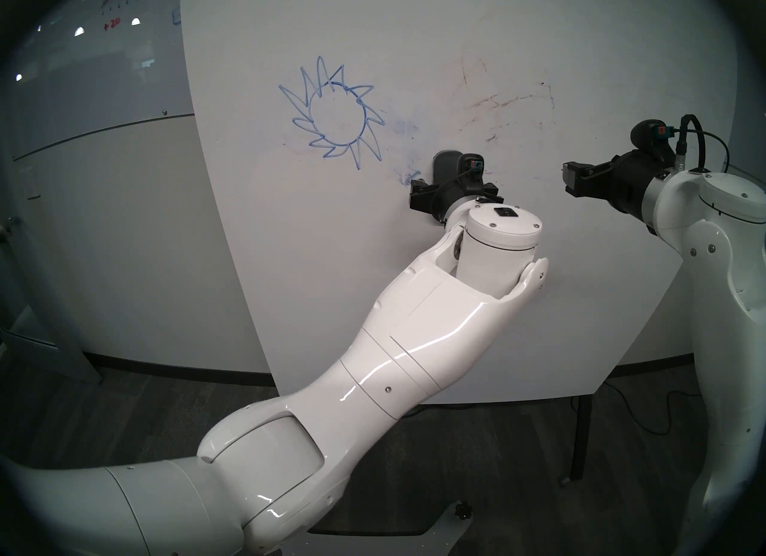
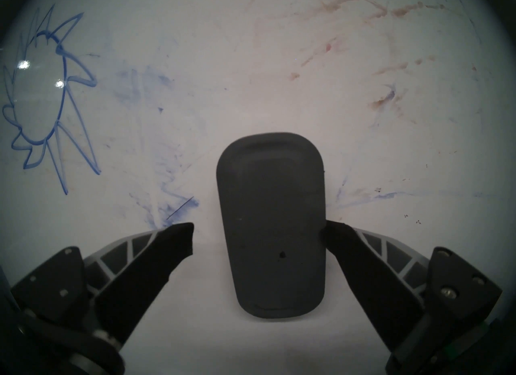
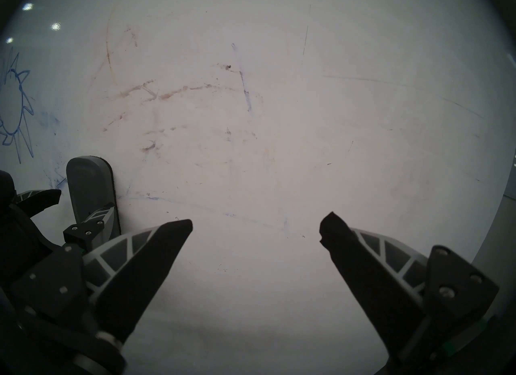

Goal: Erase all marks on the whiteboard with the eraser

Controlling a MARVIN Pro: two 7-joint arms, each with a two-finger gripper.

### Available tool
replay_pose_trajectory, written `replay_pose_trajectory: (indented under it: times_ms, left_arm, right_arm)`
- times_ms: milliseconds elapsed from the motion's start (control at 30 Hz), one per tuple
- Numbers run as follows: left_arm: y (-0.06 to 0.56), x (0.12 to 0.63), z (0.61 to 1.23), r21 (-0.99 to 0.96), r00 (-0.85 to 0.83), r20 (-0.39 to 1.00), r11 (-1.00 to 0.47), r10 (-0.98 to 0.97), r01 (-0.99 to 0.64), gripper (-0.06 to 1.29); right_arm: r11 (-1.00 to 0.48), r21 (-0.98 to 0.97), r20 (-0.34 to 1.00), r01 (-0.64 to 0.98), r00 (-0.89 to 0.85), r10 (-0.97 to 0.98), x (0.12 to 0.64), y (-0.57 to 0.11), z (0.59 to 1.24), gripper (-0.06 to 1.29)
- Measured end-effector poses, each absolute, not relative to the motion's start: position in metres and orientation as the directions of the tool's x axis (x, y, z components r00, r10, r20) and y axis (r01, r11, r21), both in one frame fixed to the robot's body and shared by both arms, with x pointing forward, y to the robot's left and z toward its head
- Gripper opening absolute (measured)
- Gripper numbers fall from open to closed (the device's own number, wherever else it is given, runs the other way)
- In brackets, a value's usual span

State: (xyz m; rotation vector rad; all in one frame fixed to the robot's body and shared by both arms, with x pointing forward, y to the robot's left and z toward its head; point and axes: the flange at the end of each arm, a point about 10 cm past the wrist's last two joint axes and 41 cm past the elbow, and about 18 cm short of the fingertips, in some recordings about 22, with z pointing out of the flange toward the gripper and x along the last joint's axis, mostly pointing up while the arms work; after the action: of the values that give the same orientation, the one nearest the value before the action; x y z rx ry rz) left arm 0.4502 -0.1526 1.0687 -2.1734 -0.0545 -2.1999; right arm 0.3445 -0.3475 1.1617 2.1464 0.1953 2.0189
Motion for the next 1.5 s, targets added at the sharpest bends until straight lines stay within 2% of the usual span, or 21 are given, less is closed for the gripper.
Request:
replay_pose_trajectory:
  times_ms: [567, 1067, 1500]
  left_arm:
    - [-0.155, 0.444, 1.071, -0.017, -0.042, 0.999, -0.996, -0.021, 0.091, 1.23]
    - [-0.158, 0.43, 1.086, 0.098, -0.061, 0.993, -0.995, 0.097, 0.012, 1.23]
    - [-0.153, 0.425, 1.087, 0.12, -0.067, 0.991, -0.992, 0.118, 0.036, 1.23]
  right_arm:
    - [-0.974, 0.226, 0.973, -0.033, 0.065, 0.223, 0.344, -0.348, 1.162, 1.25]
    - [-0.974, 0.226, 0.973, -0.033, 0.065, 0.224, 0.344, -0.348, 1.162, 1.25]
    - [-0.974, 0.226, 0.973, -0.033, 0.065, 0.224, 0.344, -0.348, 1.162, 1.25]
